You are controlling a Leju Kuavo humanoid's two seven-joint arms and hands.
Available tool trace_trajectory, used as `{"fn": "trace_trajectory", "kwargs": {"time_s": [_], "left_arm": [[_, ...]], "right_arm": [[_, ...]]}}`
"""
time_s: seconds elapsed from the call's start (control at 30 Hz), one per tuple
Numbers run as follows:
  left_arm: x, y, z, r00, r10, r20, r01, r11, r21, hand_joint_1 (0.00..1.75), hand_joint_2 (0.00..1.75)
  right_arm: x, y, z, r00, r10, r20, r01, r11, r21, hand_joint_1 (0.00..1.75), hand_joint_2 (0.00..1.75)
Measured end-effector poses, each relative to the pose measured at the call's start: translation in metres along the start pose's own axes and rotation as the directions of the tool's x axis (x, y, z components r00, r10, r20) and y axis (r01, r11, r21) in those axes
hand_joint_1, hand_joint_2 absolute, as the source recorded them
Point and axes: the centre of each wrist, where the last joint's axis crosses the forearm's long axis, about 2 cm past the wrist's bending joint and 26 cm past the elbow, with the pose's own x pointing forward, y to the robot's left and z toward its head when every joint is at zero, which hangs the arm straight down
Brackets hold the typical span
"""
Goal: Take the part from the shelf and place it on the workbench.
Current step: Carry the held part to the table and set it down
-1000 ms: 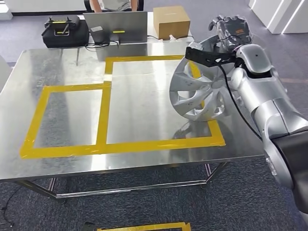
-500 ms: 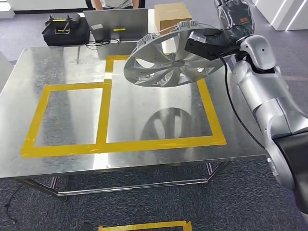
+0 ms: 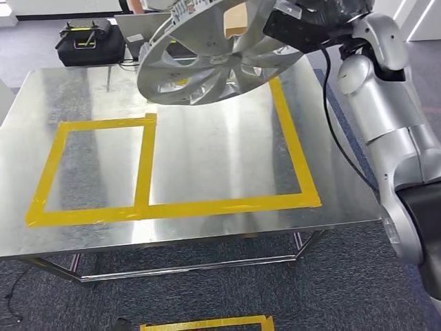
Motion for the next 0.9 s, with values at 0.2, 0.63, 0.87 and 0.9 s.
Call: {"fn": "trace_trajectory", "kwargs": {"time_s": [0.2,0.63,0.87,0.9], "left_arm": [[-0.001,0.001,0.000,1.000,0.022,-0.007,-0.022,1.000,-0.001,0.00,0.00],[-0.006,0.004,0.000,0.998,0.066,-0.015,-0.066,0.998,0.012,0.00,0.00],[-0.009,0.006,0.000,0.996,0.087,-0.023,-0.087,0.996,0.024,0.00,0.00],[-0.009,0.007,-0.001,0.996,0.090,-0.023,-0.089,0.996,0.027,0.00,0.00]], "right_arm": [[-0.017,0.015,0.014,0.996,-0.070,-0.063,0.080,0.979,0.188,0.00,0.00],[-0.056,0.065,0.072,0.936,-0.071,-0.343,0.277,0.752,0.599,0.00,0.00],[-0.073,0.089,0.114,0.896,0.028,-0.442,0.316,0.659,0.682,0.00,0.00],[-0.075,0.090,0.117,0.891,0.047,-0.451,0.320,0.640,0.699,0.00,0.00]]}}
